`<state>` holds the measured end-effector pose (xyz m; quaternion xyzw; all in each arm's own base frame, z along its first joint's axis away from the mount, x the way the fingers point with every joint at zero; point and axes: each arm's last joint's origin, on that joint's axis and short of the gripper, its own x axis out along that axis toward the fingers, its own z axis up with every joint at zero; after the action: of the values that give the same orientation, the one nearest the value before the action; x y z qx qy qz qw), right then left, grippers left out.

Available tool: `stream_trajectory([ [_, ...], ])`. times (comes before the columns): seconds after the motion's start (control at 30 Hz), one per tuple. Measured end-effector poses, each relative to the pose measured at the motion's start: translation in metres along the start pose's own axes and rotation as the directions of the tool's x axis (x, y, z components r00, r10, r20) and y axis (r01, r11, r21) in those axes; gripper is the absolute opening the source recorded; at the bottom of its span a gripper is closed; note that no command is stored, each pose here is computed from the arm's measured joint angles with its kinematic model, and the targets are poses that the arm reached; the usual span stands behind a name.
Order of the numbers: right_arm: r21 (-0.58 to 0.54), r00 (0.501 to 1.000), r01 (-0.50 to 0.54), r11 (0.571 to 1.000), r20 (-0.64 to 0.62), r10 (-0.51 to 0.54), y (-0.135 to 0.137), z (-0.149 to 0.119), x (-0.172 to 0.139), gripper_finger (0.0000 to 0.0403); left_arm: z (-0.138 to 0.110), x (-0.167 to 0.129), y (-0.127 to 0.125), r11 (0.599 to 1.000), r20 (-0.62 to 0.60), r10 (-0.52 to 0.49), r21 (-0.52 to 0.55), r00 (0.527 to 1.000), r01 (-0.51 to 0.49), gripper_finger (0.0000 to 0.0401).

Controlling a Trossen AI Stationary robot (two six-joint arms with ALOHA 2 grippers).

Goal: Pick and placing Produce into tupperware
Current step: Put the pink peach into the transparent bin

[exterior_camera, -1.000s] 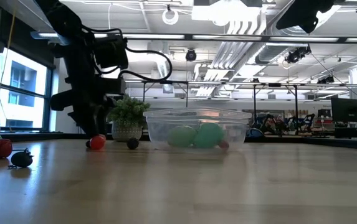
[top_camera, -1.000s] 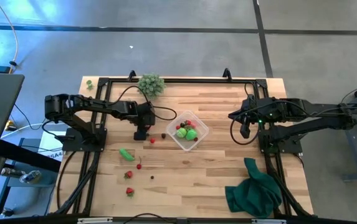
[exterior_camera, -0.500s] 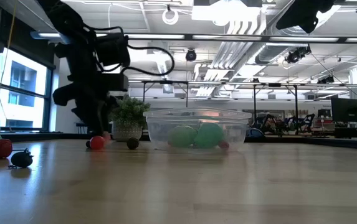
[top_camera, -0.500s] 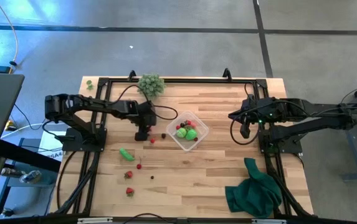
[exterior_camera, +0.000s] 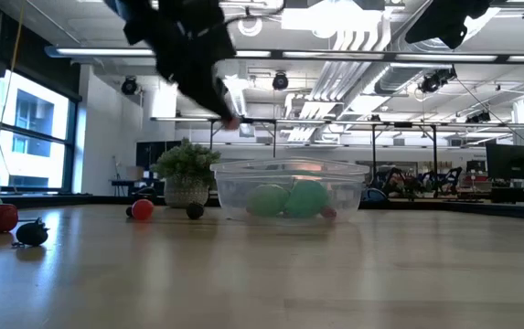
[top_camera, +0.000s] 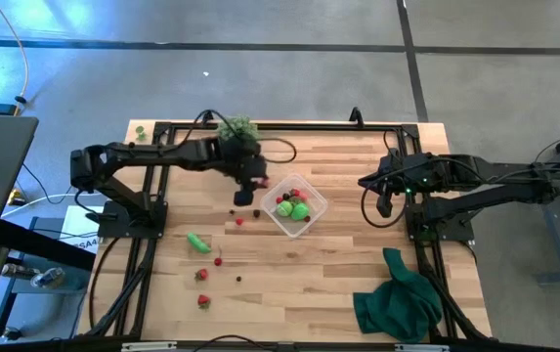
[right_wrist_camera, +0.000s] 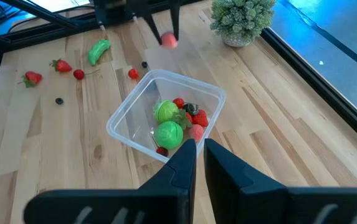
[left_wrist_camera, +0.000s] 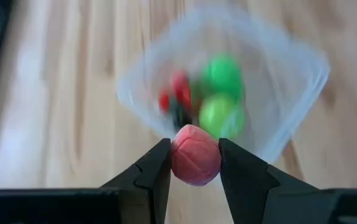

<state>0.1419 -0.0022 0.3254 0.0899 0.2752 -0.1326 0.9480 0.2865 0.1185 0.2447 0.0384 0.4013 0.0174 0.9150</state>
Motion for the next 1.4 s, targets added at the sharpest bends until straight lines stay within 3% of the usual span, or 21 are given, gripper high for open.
stream_trajectory([
  [0.17,0.000,1.000,0.000,1.000,0.000,0.000,0.000,0.000,0.000,0.0025,0.032,-0.017,0.008,0.999,0.116,0.028,0.044,0.993,-0.033,0.0115],
  [0.37,0.000,1.000,0.000,1.000,0.000,0.000,0.000,0.000,0.000,0.0025,0.044,0.006,0.010,0.997,0.101,-0.024,0.072,0.995,0.017,0.0115],
  [0.63,0.000,1.000,0.000,1.000,0.001,0.000,0.000,0.000,0.000,0.0025,0.044,0.058,-0.001,0.981,-0.035,-0.100,0.161,0.994,0.104,0.0115],
  [0.87,0.000,1.000,0.000,1.000,0.000,0.000,0.000,0.000,0.000,0.0025,0.033,0.097,-0.008,0.967,-0.214,-0.079,0.220,0.974,0.127,0.0115],
  [1.03,0.000,1.000,0.000,1.000,0.000,0.000,0.000,0.000,0.000,0.0025,0.024,0.108,-0.008,0.962,-0.281,-0.077,0.231,0.957,0.145,0.0115],
  [1.4,0.000,1.000,0.000,1.000,0.001,0.000,0.000,0.000,0.000,0.0025,0.025,0.107,-0.008,0.962,-0.277,-0.081,0.230,0.957,0.148,0.0115],
])
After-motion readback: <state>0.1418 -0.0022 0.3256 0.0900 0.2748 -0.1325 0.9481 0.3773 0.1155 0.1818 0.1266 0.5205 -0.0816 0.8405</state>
